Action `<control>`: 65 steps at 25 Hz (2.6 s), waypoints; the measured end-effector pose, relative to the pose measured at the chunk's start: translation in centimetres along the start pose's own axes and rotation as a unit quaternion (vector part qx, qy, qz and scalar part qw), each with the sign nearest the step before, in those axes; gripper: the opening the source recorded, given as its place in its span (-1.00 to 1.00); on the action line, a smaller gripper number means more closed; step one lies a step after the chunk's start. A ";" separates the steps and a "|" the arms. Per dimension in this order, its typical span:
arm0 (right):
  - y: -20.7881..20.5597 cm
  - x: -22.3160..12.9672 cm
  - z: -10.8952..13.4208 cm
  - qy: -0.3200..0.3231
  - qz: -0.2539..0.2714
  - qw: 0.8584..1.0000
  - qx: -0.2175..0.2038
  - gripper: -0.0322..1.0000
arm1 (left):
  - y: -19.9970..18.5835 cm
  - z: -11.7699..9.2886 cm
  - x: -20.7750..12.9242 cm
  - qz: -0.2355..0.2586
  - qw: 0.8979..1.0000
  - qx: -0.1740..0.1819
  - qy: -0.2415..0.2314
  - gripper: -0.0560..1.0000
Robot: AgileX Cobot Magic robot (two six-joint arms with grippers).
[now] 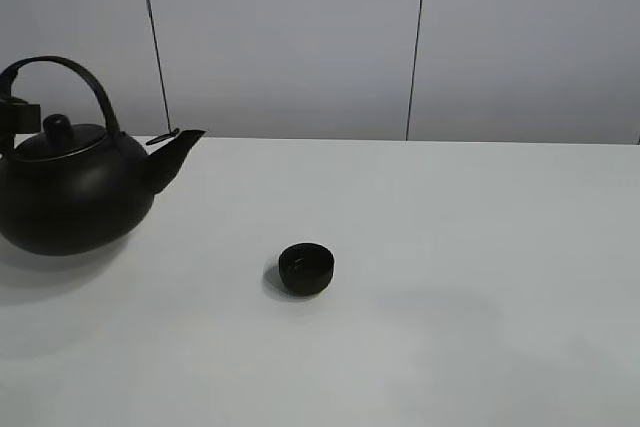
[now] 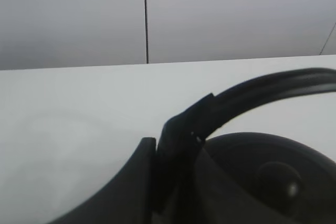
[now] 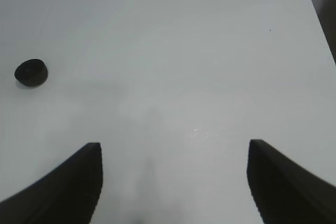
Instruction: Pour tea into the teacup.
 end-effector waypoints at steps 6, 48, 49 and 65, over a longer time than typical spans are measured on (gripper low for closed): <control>0.0 0.0 0.0 0.000 0.000 1.000 0.000 0.08 | -0.3 0.2 -2.1 0.007 1.000 -0.004 -0.005 -0.68; 0.0 0.0 0.0 0.000 0.000 1.000 0.000 0.08 | -2.2 -3.3 -3.7 -0.031 0.993 -0.103 0.053 0.00; 0.0 0.0 0.0 0.000 0.000 1.000 0.000 0.08 | -2.4 -3.3 -3.7 -0.026 0.993 -0.101 0.055 0.04; 0.0 0.0 0.0 0.000 0.000 1.000 0.000 0.08 | -9.4 -2.3 1.7 0.026 0.999 -0.024 0.006 0.26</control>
Point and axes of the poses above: a point on each arm's last joint axis where the gripper is mounted, y pointing out along that axis toward the gripper, z along the wrist's bending axis when the last joint is at zero, x = y × z, the point moved 9 cm from there along y, pointing out along that axis toward the gripper, and after that the axes turned 10 degrees about -y, right-handed, at the moved point
